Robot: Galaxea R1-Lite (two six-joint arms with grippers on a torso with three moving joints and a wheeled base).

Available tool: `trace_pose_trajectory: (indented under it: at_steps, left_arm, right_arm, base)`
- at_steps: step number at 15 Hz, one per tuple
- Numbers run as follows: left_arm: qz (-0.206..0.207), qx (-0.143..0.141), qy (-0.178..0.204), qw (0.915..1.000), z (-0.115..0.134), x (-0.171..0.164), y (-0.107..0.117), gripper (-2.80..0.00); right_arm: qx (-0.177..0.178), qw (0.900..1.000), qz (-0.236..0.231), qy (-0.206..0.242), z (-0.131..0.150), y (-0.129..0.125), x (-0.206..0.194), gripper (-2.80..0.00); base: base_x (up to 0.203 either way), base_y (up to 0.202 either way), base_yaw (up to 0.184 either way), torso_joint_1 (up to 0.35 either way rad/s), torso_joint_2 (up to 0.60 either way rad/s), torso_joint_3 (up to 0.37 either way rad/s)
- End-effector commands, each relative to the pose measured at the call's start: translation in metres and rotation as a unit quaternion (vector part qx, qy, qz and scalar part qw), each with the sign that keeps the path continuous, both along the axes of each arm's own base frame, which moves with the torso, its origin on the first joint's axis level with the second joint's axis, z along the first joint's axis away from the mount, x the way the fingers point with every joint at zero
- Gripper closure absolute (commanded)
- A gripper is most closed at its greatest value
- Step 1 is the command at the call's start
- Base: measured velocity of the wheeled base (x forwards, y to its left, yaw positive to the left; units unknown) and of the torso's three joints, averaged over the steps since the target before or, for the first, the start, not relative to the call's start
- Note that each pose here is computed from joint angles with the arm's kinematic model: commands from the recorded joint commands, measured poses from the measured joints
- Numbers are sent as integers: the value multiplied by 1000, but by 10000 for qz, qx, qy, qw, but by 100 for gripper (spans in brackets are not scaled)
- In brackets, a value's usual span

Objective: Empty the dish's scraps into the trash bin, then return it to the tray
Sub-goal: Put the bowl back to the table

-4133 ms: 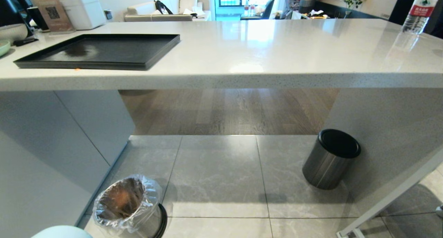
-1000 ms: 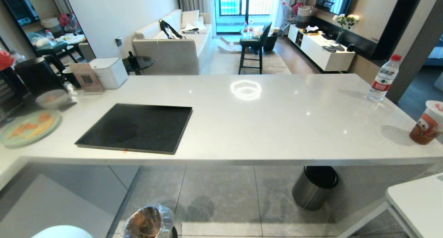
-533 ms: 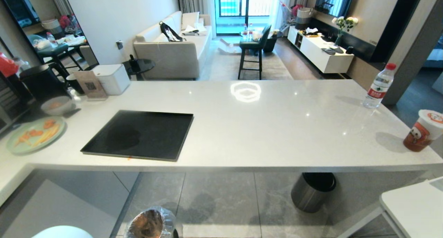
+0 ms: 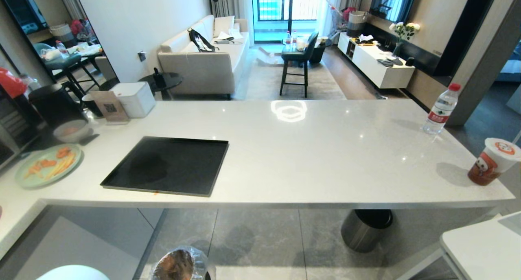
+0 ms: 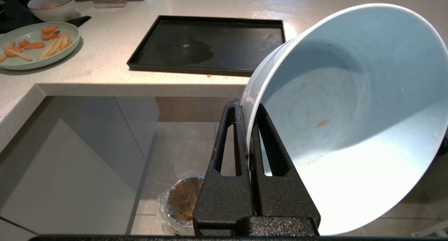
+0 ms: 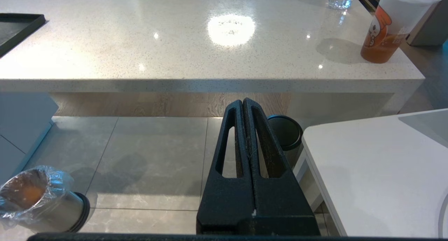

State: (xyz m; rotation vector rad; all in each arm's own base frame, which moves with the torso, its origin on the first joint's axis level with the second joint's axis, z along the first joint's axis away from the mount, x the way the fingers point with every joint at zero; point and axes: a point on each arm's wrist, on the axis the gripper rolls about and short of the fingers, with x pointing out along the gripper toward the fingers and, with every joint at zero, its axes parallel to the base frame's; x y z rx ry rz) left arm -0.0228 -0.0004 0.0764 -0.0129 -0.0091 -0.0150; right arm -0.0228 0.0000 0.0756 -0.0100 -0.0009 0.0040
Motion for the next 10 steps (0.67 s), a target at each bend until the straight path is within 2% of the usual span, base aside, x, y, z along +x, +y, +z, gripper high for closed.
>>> trace_pose_trajectory:
  at_steps: [1,3,10]
  left_arm:
    - [-2,-4,7,10000,0,0,0,0]
    - [-2,-4,7,10000,0,0,0,0]
    - [-2,-4,7,10000,0,0,0,0]
  right_arm:
    - [12,10000,3,-3,0,0,0,0]
    - [19,10000,3,-3,0,0,0,0]
    - [27,10000,3,-3,0,0,0,0]
  base:
    - [0,0,0,144,-303,-171]
    - [0,0,0,97,-259,-127]
    - [0,0,0,0,0,0]
